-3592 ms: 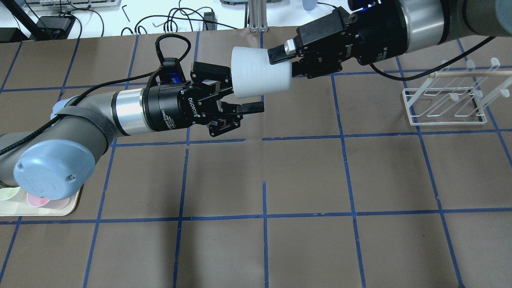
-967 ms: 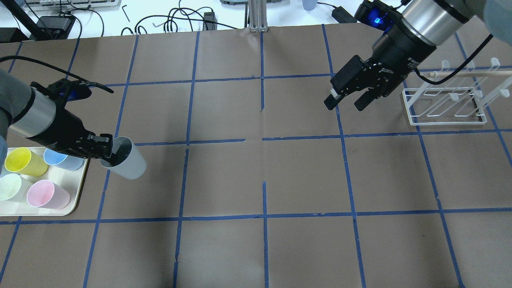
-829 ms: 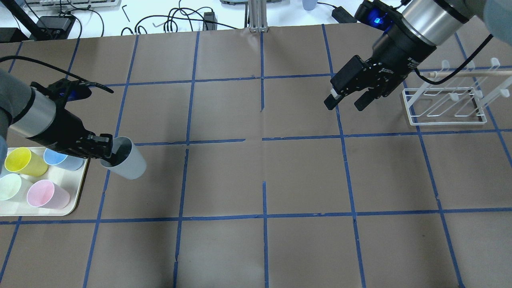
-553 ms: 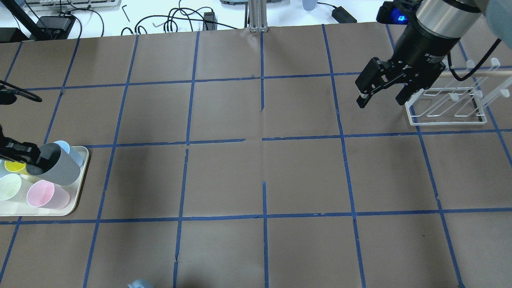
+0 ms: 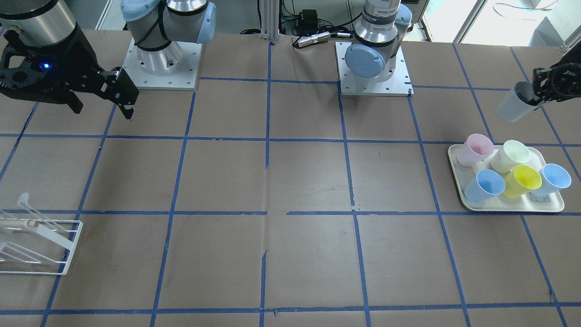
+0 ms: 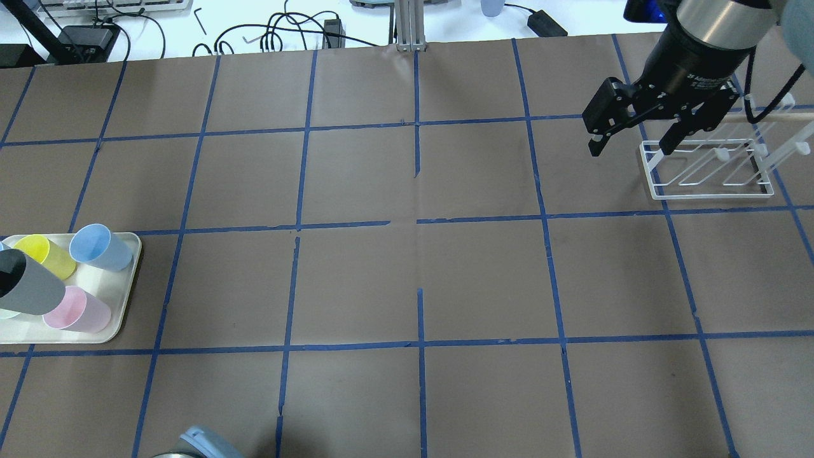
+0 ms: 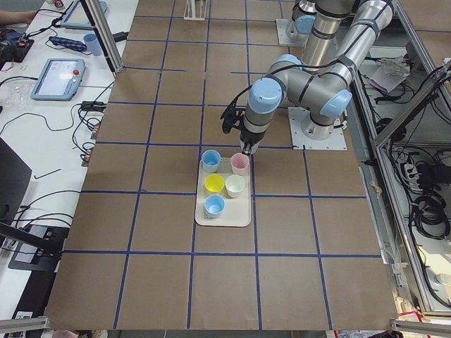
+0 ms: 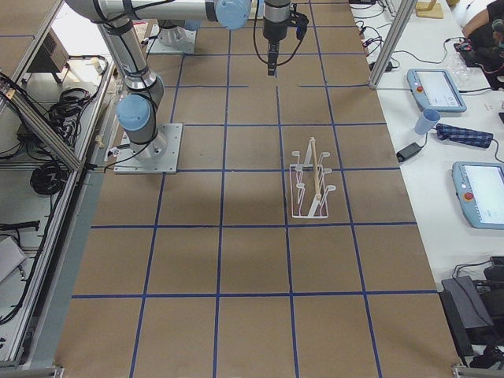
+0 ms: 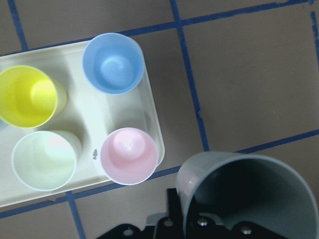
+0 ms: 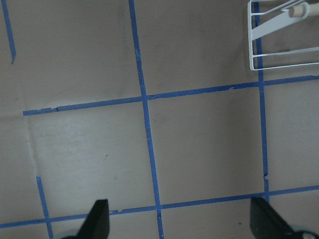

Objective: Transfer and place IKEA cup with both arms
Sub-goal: 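Carry the white cup with the left gripper over the tray of cups, then lower the white cup onto the tray beside the blue cup with the left gripper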

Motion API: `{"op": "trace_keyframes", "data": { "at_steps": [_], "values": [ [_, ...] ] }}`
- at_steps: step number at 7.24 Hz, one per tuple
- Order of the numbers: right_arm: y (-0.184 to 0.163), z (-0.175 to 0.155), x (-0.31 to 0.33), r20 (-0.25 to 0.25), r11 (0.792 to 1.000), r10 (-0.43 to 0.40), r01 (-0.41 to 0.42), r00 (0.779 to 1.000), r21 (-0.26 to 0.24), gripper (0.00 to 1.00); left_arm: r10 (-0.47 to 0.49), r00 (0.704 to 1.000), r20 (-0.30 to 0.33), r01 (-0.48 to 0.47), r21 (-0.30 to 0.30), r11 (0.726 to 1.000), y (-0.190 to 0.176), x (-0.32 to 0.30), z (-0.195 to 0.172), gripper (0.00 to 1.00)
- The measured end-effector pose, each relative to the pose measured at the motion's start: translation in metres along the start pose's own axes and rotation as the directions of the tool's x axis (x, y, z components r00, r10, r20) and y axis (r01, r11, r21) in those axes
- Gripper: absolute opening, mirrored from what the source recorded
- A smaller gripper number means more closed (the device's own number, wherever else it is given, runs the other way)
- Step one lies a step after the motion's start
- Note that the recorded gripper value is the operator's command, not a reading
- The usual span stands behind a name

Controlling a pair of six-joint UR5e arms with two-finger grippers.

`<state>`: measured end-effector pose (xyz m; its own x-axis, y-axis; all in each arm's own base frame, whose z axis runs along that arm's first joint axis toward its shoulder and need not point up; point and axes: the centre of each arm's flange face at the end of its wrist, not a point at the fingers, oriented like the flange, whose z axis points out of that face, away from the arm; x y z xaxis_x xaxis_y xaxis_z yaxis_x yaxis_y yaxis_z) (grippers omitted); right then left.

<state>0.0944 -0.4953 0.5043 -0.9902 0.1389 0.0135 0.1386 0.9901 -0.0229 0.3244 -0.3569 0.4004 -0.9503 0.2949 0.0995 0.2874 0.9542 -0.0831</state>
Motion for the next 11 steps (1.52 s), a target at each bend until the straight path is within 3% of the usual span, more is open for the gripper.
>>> {"op": "trace_keyframes", "data": {
  "at_steps": [1, 4, 7, 11],
  "values": [
    [0.002, -0.001, -0.015, -0.002, 0.999, 0.025, -0.025, 1.0, 0.034, 1.0, 0.03, 1.0, 0.009, -0.03, 0.002, 1.0, 0.01, -0.034, -0.001, 0.0],
    [-0.004, 0.003, -0.045, 0.043, 0.991, -0.071, 0.065, 0.997, 0.12, 1.0, 0.117, 0.993, 0.019, -0.117, 0.008, 0.993, 0.037, -0.135, 0.027, 0.0],
    [-0.002, 0.002, -0.048, 0.055, 0.988, -0.094, 0.086, 0.994, 0.125, 1.0, 0.148, 0.989, 0.007, -0.148, 0.016, 0.989, 0.044, -0.18, 0.079, 0.0],
    [-0.002, 0.002, -0.048, 0.055, 0.988, -0.1, 0.093, 0.993, 0.123, 1.0, 0.157, 0.988, -0.01, -0.157, 0.018, 0.987, 0.041, -0.187, 0.123, 0.0]
  ]
}}
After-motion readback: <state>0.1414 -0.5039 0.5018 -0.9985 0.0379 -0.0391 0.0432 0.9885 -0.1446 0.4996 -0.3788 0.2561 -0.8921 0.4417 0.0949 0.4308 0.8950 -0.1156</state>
